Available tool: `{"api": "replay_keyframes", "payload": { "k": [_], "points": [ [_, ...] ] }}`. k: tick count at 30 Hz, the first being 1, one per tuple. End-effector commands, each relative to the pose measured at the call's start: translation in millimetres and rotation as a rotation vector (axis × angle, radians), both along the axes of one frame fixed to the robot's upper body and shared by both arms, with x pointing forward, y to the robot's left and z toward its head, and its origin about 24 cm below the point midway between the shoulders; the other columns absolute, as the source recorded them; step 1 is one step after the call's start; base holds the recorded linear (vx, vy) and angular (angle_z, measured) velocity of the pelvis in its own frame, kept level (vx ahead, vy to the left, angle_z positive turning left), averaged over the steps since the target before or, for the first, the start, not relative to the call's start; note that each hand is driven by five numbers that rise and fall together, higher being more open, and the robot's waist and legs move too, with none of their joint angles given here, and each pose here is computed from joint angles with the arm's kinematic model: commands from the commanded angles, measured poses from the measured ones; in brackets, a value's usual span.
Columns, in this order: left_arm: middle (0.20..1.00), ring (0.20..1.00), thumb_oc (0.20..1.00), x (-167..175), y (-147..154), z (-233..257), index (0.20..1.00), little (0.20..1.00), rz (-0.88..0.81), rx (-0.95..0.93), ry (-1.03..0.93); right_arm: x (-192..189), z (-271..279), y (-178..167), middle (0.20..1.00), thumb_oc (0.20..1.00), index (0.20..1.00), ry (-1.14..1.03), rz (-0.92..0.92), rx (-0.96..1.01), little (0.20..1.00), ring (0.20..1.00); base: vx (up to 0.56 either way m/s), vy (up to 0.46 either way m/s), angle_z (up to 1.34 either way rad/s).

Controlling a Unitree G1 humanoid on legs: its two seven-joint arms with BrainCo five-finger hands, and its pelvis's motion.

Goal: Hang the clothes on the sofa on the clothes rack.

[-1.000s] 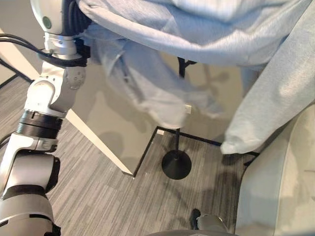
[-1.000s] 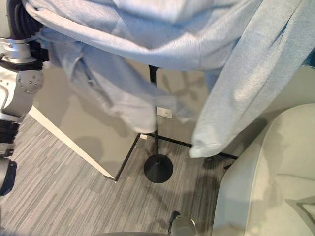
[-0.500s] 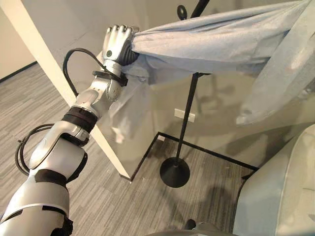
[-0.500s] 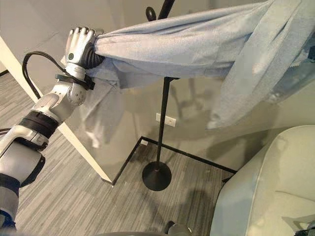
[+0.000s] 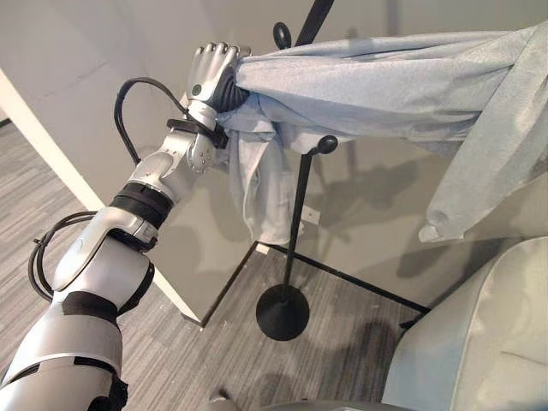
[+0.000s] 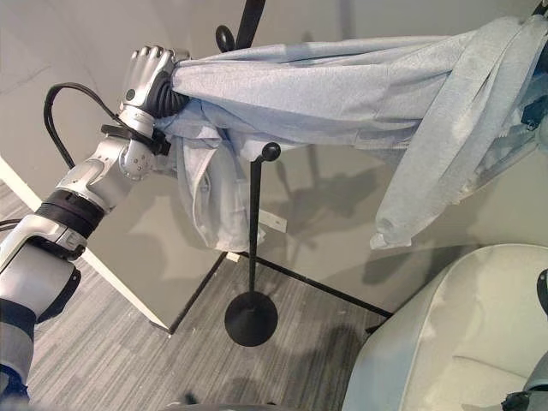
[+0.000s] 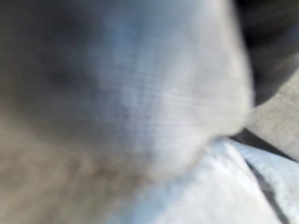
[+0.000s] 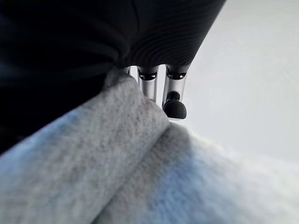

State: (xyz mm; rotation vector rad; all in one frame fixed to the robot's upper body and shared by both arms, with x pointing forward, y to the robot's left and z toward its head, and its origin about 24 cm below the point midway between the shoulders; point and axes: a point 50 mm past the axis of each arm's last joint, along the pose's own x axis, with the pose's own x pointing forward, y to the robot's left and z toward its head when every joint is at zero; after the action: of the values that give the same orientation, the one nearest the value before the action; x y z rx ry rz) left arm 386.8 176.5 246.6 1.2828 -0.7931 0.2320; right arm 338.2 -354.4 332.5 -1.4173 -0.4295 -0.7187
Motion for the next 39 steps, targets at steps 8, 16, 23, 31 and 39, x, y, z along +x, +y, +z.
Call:
{"api": "replay_keyframes", "payload": {
  "k": [8, 16, 23, 31, 39],
  "points": [
    [0.2, 0.2, 0.2, -59.9, 67.1, -98.3, 0.2, 0.2, 0.115, -0.476, 0.146, -27.8, -81.6, -29.5, 0.2, 0.2, 0.2, -0.009, -0.003, 0.277, 0.2, 0.2, 0.17, 0.022, -0.12],
    [0.2, 0.2, 0.2, -95.6, 16.0, -191.4, 0.2, 0.2, -0.05, -0.784, 0.516, -48.8, -210.7, -4.6, 0.2, 0.2, 0.2, 0.076, 0.066, 0.671, 0.2, 0.2, -0.01, 0.025, 0.12],
    [1.0, 1.0, 1.0, -107.0, -45.5, -215.6, 1.0, 1.0, -0.33, -1.286, 0.697, -37.3, -280.3, 82.4, 0.2, 0.2, 0.2, 0.192, 0.254, 0.955, 0.2, 0.2, -0.04, 0.007, -0.15],
    [1.0, 1.0, 1.0, -132.0, -41.0, -271.4, 1.0, 1.0, -0.192, -1.465, 0.89, -45.7, -310.0, 154.0, 0.2, 0.2, 0.2, 0.356, 0.47, 1.071, 0.2, 0.2, -0.04, 0.007, -0.11],
    [1.0, 1.0, 1.0, -189.0, 4.7, -349.1, 1.0, 1.0, 0.312, -1.491, 1.064, -59.3, -332.6, 139.0, 1.0, 1.0, 1.0, 0.372, 0.377, 1.209, 1.0, 1.0, -0.01, 0.001, -0.01]
  ]
}}
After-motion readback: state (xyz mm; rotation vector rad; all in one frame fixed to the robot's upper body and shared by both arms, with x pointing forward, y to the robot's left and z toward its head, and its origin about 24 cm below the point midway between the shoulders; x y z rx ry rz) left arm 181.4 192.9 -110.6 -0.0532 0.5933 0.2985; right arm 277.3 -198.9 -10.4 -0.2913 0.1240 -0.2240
